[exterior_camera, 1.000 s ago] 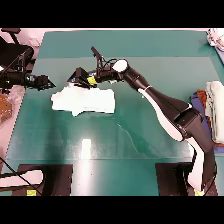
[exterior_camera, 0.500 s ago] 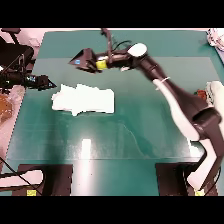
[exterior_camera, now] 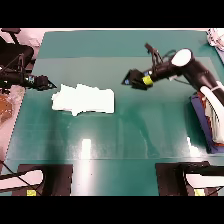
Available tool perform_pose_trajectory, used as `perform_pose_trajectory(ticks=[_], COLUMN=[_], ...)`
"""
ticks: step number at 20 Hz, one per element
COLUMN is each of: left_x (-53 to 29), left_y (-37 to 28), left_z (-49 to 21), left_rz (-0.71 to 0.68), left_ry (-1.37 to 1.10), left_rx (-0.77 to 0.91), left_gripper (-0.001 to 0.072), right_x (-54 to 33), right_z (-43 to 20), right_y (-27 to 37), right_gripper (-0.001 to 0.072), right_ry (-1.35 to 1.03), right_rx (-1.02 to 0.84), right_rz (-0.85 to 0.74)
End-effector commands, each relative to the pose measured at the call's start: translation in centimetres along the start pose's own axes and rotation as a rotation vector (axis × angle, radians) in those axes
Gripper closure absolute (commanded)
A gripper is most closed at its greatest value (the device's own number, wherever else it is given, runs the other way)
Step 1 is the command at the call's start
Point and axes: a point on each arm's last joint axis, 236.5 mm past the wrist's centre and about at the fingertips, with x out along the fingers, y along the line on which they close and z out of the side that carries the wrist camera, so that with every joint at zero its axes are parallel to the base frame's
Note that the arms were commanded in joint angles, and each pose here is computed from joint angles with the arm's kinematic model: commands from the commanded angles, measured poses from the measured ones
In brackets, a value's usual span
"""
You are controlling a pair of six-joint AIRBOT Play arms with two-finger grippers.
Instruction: Fold the shirts.
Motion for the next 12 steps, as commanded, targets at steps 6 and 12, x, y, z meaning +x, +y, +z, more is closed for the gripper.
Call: perform_pose_trajectory(ticks=[6, 12], left_x=[-11.0, -12.4], left_y=[-6.9, -7.3], left_z=[2.3, 1.6], left_rz=[0.129, 0.17], left_ry=[-0.272, -0.273], left_rx=[0.19, 0.225], left_gripper=[0.0683, 0.0683], right_x=[9.4, 15.0], right_z=[-2.6, -2.9], right_y=[-5.5, -2.2], right_gripper=[-0.0005, -0.0008], right_ry=[0.043, 0.167], right_rx=[0.054, -0.023], right_rz=[0.062, 0.164])
